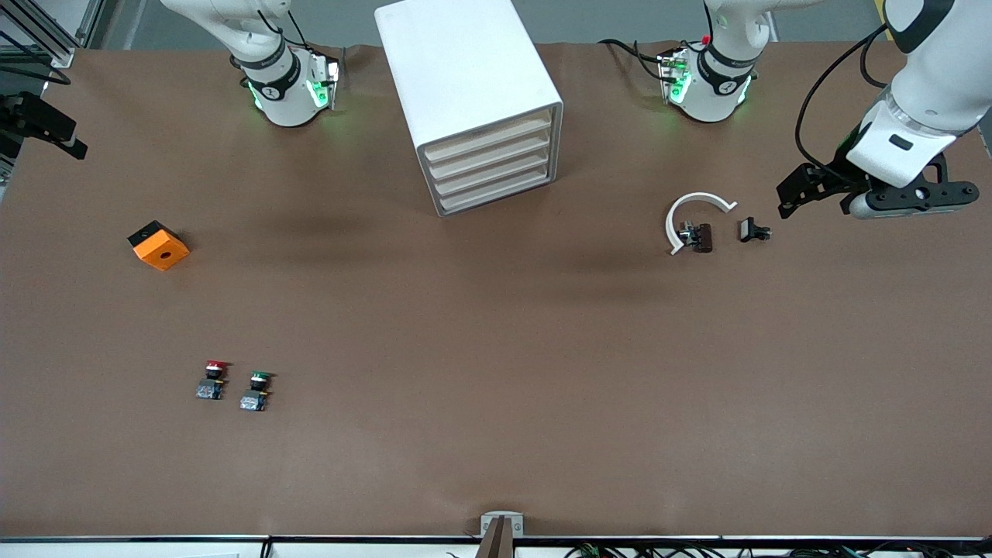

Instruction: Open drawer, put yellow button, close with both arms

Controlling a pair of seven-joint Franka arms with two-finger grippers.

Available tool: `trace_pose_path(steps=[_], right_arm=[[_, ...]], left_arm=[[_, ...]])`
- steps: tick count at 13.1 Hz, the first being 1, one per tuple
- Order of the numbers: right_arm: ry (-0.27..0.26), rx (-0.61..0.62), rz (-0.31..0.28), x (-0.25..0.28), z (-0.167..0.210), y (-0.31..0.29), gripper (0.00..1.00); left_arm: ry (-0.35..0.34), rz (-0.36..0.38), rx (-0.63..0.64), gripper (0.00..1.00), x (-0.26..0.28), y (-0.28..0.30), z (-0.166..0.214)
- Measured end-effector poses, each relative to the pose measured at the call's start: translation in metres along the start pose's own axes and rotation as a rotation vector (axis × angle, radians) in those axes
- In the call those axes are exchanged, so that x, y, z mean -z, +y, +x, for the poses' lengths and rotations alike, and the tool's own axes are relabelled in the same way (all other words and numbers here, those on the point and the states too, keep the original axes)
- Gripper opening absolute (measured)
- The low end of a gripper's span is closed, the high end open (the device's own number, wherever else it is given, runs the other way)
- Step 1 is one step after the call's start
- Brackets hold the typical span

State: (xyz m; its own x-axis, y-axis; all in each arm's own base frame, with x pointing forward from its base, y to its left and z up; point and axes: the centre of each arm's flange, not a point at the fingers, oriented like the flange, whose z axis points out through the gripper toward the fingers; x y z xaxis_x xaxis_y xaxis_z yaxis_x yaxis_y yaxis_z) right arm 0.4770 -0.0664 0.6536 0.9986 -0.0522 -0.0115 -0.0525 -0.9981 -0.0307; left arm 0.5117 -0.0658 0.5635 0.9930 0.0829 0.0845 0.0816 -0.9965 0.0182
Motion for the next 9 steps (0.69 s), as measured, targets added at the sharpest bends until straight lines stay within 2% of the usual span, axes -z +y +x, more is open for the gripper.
trace_pose_path(steps=[4, 9], right_arm=[[0.006, 0.000, -0.001, 0.0002, 0.0007, 0.0000, 1.00], [0.016, 0.001, -0.001, 0.0011, 0.0019, -0.0002, 1.00]], left_arm=[[0.027, -0.005, 0.010, 1.00, 0.0138, -0.0052, 0.0048], [0.017, -0.025, 0.008, 1.00, 0.0113, -0.0090, 0.0065]])
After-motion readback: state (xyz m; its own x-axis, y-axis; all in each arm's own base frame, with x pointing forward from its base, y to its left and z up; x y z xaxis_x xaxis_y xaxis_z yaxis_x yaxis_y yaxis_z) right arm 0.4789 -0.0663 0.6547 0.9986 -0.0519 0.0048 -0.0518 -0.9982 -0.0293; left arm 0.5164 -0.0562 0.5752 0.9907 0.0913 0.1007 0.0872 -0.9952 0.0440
